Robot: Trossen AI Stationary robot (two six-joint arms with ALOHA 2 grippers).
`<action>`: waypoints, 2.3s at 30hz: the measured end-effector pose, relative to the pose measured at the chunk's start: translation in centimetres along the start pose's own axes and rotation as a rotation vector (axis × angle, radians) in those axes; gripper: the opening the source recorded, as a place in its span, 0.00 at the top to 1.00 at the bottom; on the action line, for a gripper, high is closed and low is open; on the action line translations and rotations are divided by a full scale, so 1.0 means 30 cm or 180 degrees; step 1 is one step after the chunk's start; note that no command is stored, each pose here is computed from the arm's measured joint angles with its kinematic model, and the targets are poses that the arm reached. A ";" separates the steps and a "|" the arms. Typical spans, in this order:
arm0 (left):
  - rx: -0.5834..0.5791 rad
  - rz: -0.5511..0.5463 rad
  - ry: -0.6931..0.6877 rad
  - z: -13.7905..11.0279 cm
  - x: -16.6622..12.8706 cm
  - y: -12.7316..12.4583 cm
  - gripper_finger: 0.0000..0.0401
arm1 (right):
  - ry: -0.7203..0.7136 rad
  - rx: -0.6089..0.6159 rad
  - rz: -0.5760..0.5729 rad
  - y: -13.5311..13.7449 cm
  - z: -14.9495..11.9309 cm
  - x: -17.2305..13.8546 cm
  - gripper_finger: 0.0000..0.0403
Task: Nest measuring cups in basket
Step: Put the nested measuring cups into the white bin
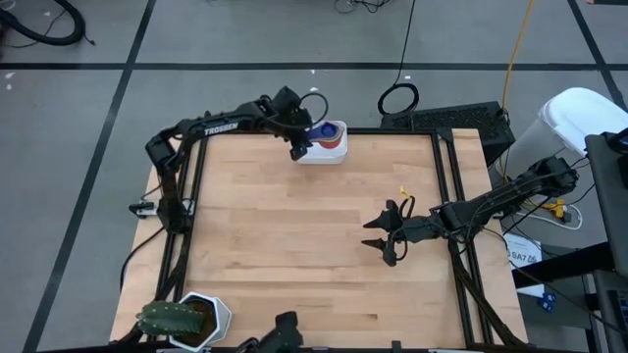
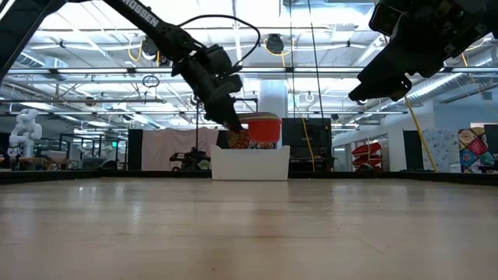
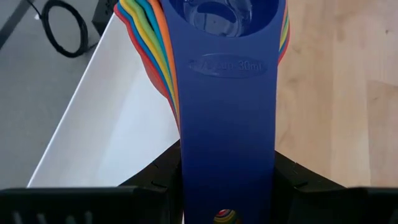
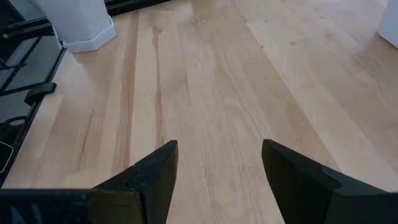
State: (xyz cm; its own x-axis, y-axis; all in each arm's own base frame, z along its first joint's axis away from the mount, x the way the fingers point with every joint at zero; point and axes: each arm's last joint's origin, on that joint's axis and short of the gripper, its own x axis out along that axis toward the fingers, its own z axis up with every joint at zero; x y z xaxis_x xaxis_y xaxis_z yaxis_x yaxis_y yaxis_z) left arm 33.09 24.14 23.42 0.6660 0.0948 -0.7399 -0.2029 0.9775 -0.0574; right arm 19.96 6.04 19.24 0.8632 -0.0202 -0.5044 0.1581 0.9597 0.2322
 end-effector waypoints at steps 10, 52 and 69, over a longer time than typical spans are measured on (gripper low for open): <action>-0.0046 -0.0009 -0.0034 -0.007 -0.004 0.026 0.65 | -0.0001 0.0000 0.0000 0.000 0.000 0.000 0.44; -0.0369 -0.0027 0.0422 -0.125 0.161 0.104 0.66 | 0.0008 -0.0034 -0.0011 -0.001 -0.001 0.000 0.44; -0.0423 0.0038 0.0442 -0.128 0.168 0.107 0.65 | 0.0005 -0.0087 -0.0016 -0.001 -0.001 0.000 0.44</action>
State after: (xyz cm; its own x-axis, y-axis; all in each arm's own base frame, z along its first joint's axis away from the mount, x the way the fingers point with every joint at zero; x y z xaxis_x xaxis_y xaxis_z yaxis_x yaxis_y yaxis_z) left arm 33.05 27.04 16.94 0.5594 0.0704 -0.8259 -0.3094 0.9421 -0.1292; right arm 19.94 6.02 19.21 0.8617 -0.0245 -0.5068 0.1491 0.9670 0.2068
